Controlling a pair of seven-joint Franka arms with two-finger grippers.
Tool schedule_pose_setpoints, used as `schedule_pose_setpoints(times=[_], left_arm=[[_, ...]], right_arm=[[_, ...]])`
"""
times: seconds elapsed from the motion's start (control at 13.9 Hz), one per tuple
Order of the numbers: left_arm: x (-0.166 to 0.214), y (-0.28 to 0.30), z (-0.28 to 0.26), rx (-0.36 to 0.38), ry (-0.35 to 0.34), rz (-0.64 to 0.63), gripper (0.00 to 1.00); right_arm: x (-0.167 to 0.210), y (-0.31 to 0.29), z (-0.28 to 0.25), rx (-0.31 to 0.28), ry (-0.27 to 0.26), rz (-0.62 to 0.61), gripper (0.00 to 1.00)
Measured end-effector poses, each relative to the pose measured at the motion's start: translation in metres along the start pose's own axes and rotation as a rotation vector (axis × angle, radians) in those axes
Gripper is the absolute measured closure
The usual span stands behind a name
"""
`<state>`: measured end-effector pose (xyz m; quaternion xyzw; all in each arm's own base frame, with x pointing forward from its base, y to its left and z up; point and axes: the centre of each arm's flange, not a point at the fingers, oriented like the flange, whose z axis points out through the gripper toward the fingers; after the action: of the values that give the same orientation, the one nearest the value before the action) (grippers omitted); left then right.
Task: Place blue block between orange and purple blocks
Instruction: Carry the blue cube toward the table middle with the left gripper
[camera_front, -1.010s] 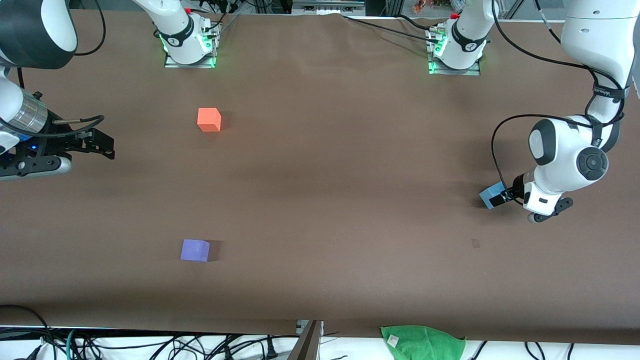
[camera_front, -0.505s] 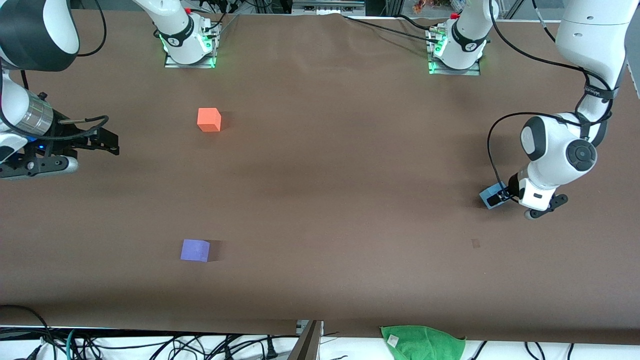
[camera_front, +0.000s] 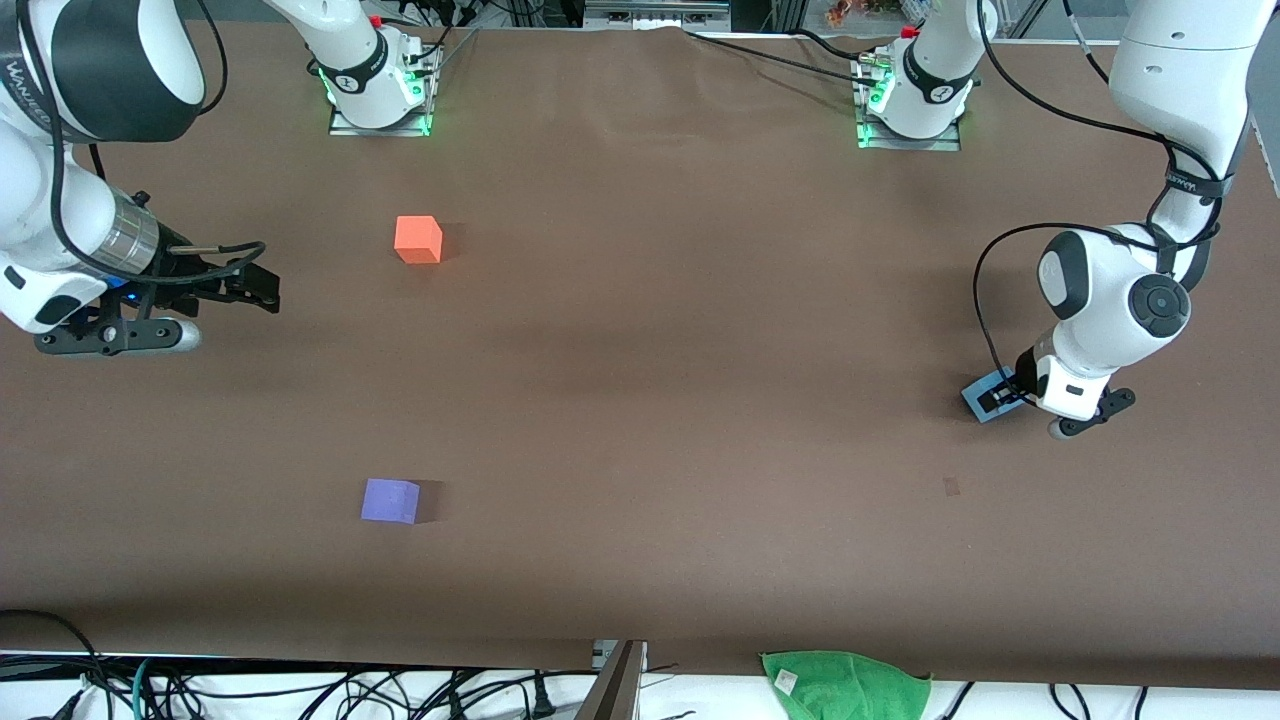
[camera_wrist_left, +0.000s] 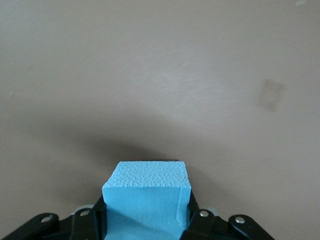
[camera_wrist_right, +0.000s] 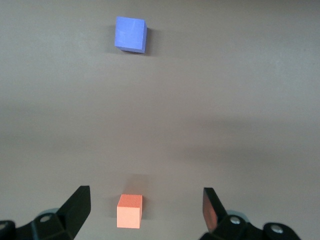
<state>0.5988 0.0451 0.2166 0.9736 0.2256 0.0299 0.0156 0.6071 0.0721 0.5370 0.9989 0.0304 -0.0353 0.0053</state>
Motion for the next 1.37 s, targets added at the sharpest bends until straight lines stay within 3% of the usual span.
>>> schedule_pose_setpoints(times=[0.22,0.51,0.72,0.87,1.23,1.37], left_arm=[[-0.011,0.072,-0.024,-0.067,0.032,0.09,0.43],[-0.077,0.198,-0.045,-0.152,0.008,0.144,0.43],[-0.146,0.309,-0.057,-0.141,-0.081,0.288,0.43],[-0.175,0.367,-0.058,-0.135,-0.117,0.296,0.43],[-0.227,0.439,-0.015,-0.114,-0.119,0.315,0.43],[-0.251,0.46,0.0,-0.095,-0.102,0.304,0.43]], right_arm=[[0.0,0.006,0.0,0.0,-0.001,0.011,0.0],[0.001,0.023,0.005,-0.004,-0.017,0.048,0.0],[0.001,0.032,0.008,-0.005,-0.025,0.065,0.0],[0.001,0.031,0.008,-0.005,-0.027,0.067,0.0],[0.001,0.029,0.015,-0.011,-0.044,0.064,0.0],[0.01,0.029,0.043,-0.049,-0.089,0.054,0.01]])
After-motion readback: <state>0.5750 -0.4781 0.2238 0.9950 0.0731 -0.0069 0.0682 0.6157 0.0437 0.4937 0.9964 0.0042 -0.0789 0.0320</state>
